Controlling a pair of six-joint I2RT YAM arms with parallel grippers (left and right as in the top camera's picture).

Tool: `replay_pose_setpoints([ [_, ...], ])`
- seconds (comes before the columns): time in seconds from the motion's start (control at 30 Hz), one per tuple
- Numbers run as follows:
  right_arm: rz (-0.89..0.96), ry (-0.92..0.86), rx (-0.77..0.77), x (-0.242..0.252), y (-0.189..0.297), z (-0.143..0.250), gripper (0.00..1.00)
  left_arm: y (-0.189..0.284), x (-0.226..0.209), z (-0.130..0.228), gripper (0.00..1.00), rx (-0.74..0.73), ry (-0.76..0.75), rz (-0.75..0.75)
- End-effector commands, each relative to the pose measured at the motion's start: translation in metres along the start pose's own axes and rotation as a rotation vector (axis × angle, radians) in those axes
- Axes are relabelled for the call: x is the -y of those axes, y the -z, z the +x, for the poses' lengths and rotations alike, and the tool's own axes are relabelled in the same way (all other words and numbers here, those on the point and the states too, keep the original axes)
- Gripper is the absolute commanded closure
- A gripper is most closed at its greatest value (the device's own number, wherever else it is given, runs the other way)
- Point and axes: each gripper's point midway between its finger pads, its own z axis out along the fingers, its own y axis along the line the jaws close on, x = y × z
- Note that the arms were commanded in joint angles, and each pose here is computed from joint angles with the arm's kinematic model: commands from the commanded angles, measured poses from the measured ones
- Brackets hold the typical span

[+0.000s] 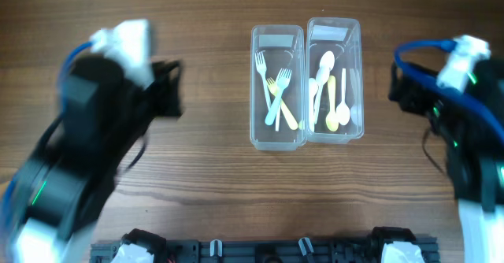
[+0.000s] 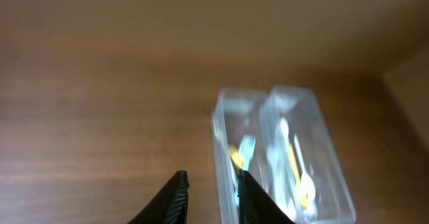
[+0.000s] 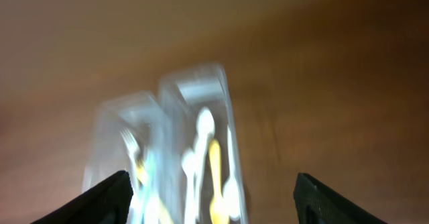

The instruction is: Pack container

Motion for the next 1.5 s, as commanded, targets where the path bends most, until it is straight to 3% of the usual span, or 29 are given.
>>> replay_pose_setpoints([
  [0.0,-0.076,0.095,0.262,-0.019,0.087,-0.029,0.19,0.11,-0.036,-0.021,0.78,0.296,0.01,-0.121],
  [0.07,-0.093,0.12,0.361,-0.023,0.122,-0.032,0.16,0.153,-0.051,-0.017,0.75,0.403,0.038,-0.147],
  [0.13,-0.107,0.128,0.432,-0.025,0.15,-0.028,0.09,0.189,-0.065,-0.009,0.65,0.488,0.062,-0.175],
  [0.17,-0.114,0.13,0.463,-0.025,0.165,-0.024,0.06,0.207,-0.074,-0.002,0.54,0.527,0.075,-0.194],
  [0.2,-0.116,0.131,0.474,-0.025,0.171,-0.021,0.06,0.215,-0.079,0.003,0.43,0.543,0.082,-0.206],
  [0.23,-0.118,0.131,0.486,-0.024,0.181,-0.013,0.01,0.228,-0.089,0.013,0.01,0.561,0.092,-0.234],
  [0.5,-0.099,0.146,0.415,-0.017,0.169,0.009,0.0,0.227,-0.111,0.05,0.0,0.456,0.067,-0.332],
  [0.87,-0.122,0.119,0.49,-0.022,0.177,-0.008,0.0,0.227,-0.112,0.052,0.0,0.444,0.064,-0.337],
  [1.23,-0.212,-0.307,0.428,-0.02,0.174,-0.002,0.0,0.227,-0.112,0.052,0.0,0.444,0.064,-0.336],
  [1.47,-0.105,-0.364,0.38,-0.001,0.165,0.014,0.0,0.227,-0.112,0.052,0.0,0.444,0.063,-0.337],
])
